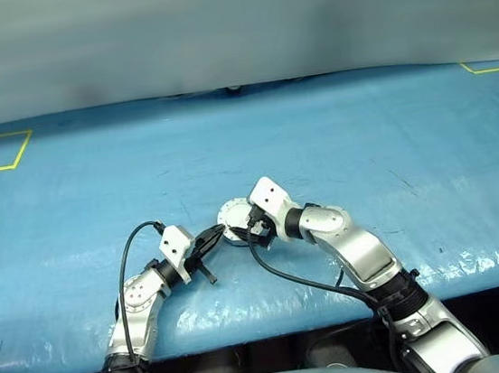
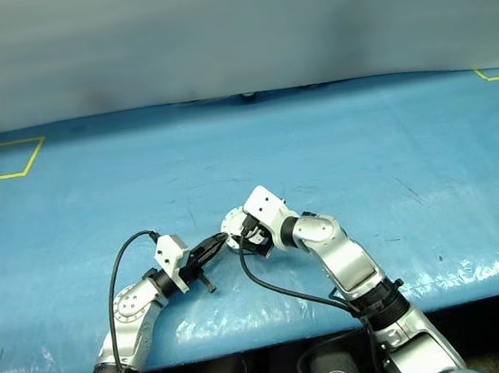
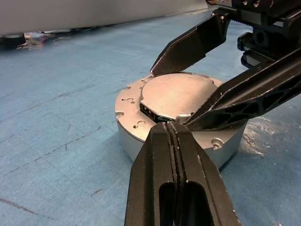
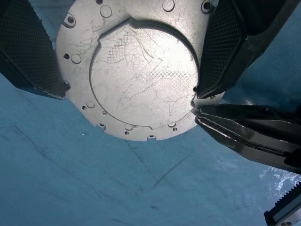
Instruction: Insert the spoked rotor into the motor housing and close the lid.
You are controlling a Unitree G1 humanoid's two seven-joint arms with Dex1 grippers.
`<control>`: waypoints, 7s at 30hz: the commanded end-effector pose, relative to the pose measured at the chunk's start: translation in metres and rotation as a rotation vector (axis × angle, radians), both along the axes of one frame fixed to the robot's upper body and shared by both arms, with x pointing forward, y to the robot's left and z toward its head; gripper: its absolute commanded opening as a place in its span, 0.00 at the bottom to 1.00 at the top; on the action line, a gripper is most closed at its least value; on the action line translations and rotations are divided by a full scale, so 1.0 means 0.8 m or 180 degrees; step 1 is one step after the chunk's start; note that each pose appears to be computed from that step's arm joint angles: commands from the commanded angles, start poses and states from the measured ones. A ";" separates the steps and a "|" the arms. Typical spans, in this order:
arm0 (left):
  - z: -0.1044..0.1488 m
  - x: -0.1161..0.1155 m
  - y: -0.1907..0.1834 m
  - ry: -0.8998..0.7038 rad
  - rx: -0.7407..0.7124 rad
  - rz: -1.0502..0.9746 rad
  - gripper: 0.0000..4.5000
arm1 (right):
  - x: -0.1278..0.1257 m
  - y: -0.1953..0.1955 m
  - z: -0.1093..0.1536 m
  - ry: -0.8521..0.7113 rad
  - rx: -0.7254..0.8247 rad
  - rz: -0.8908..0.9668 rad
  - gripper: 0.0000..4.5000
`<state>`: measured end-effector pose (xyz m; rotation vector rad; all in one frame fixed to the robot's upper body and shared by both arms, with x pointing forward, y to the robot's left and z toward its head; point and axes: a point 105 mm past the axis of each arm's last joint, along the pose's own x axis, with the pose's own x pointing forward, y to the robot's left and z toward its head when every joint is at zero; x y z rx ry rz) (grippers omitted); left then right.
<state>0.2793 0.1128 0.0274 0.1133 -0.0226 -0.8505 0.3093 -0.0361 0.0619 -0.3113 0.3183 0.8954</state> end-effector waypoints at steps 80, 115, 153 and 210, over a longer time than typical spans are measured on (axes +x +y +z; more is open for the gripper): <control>0.040 -0.004 0.016 0.1203 -0.2366 0.0329 0.36 | -0.014 -0.039 0.084 0.2084 0.4229 -0.0558 0.53; 0.093 -0.001 -0.005 0.1597 -0.3912 -0.0385 0.99 | -0.034 0.010 0.081 0.2519 0.3909 -0.0173 0.53; 0.063 0.075 0.070 0.1077 -0.3863 0.1872 0.61 | 0.002 -0.019 0.070 0.1842 0.3746 -0.0893 0.99; 0.054 0.024 -0.002 -0.0234 -0.0242 0.0055 1.00 | 0.003 -0.140 0.020 -0.0565 0.0783 -0.1049 1.00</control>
